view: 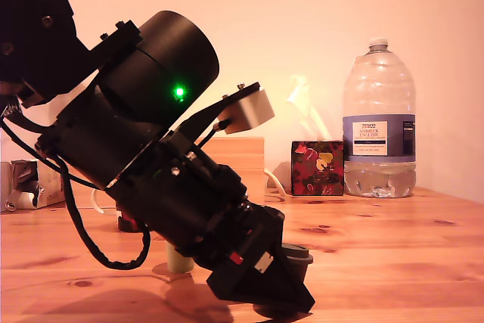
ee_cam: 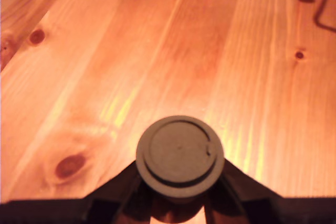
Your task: Pick up the coffee capsules from the table one by one and drop them inside the nearest coffee cup
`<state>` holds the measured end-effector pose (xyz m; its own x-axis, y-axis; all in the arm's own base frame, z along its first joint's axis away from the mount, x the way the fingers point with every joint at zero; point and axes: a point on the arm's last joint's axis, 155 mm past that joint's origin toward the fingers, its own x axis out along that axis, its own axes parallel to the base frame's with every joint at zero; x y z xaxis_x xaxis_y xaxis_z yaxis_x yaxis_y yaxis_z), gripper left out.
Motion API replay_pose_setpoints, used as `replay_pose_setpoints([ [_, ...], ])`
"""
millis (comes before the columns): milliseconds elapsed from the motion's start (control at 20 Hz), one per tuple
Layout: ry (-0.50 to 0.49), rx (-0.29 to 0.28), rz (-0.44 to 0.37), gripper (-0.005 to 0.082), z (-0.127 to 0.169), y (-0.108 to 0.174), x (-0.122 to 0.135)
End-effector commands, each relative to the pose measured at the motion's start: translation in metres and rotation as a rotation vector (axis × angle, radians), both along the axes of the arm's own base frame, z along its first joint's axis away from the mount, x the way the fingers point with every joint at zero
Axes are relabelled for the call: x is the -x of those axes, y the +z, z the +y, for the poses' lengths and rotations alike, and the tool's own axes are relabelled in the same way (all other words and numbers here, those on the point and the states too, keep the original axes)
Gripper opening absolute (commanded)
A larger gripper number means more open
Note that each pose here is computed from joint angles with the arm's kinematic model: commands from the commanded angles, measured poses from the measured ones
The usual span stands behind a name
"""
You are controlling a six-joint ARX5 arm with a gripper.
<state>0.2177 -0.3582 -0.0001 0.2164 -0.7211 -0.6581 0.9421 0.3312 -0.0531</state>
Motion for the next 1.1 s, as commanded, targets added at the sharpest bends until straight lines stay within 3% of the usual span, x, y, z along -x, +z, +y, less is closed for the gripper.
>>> replay_pose_setpoints([
  [0,-0.005,-0.010,0.012,0.0178,0.004,-0.007,0.005],
  [150,0.001,0.025,-0.016,0.0178,0.002,0.013,0.001],
  [350,0.048,0.113,-0.053,0.0178,0.003,0.057,-0.011],
  [550,0.114,0.156,-0.080,0.0178,0.022,0.094,-0.025],
  [1050,0.406,0.101,-0.141,0.0178,0.118,0.117,-0.096],
])
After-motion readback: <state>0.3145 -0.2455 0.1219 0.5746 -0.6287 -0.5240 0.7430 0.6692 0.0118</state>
